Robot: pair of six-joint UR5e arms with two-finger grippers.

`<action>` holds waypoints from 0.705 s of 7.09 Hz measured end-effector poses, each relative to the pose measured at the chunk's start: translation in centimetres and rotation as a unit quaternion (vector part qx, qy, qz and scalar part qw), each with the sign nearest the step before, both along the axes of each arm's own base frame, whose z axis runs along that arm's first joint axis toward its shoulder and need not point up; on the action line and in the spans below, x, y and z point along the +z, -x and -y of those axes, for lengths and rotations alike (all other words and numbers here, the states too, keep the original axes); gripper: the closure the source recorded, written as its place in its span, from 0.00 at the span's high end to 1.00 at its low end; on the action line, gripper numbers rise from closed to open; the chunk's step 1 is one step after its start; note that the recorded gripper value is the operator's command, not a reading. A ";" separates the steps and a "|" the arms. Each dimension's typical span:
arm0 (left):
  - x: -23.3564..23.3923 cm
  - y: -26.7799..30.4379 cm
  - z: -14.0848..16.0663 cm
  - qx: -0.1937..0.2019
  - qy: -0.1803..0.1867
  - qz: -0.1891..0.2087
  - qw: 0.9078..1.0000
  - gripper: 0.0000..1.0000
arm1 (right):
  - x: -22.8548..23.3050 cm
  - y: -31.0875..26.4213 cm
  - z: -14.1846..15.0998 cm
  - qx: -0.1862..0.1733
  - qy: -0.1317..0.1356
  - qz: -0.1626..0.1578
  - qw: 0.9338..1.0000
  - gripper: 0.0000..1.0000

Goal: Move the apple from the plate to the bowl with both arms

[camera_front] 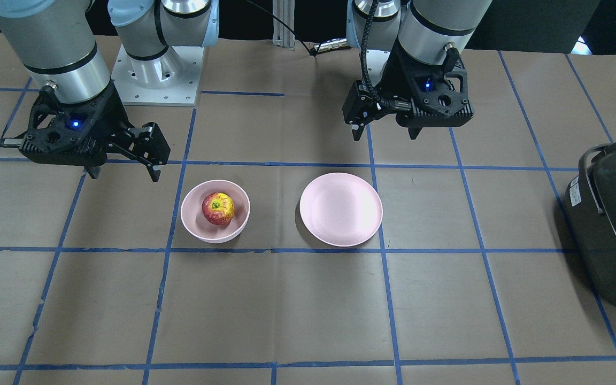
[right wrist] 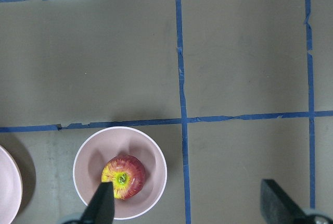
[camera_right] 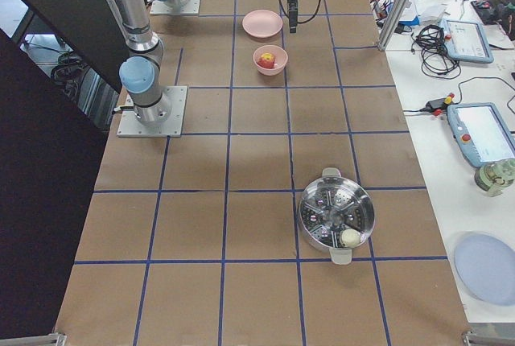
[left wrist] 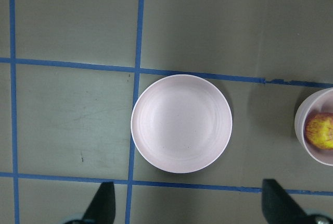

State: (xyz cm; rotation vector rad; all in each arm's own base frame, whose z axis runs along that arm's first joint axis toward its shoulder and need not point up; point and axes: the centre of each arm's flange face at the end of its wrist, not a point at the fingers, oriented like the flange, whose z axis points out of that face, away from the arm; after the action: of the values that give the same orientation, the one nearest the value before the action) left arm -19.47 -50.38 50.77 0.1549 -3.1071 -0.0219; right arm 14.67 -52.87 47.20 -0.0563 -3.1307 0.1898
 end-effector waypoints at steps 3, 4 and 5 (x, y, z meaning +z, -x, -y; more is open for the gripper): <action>-0.2 0.0 0.0 -0.001 0.001 0.003 1.000 1.00 | 0.5 -0.1 -0.4 0.000 0.003 0.001 1.000 1.00; -0.2 0.0 0.0 -0.001 0.001 0.002 1.000 1.00 | 0.4 0.0 -0.6 0.000 0.001 0.000 1.000 1.00; -0.2 0.0 0.0 0.000 0.001 0.002 1.000 1.00 | 0.2 0.0 -0.7 0.000 -0.002 0.000 1.000 1.00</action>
State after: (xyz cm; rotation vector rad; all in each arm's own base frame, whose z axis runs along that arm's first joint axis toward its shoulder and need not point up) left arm -19.47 -50.40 50.62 0.1535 -3.1105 -0.0183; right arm 14.70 -52.22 47.44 -0.0552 -3.1301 0.1833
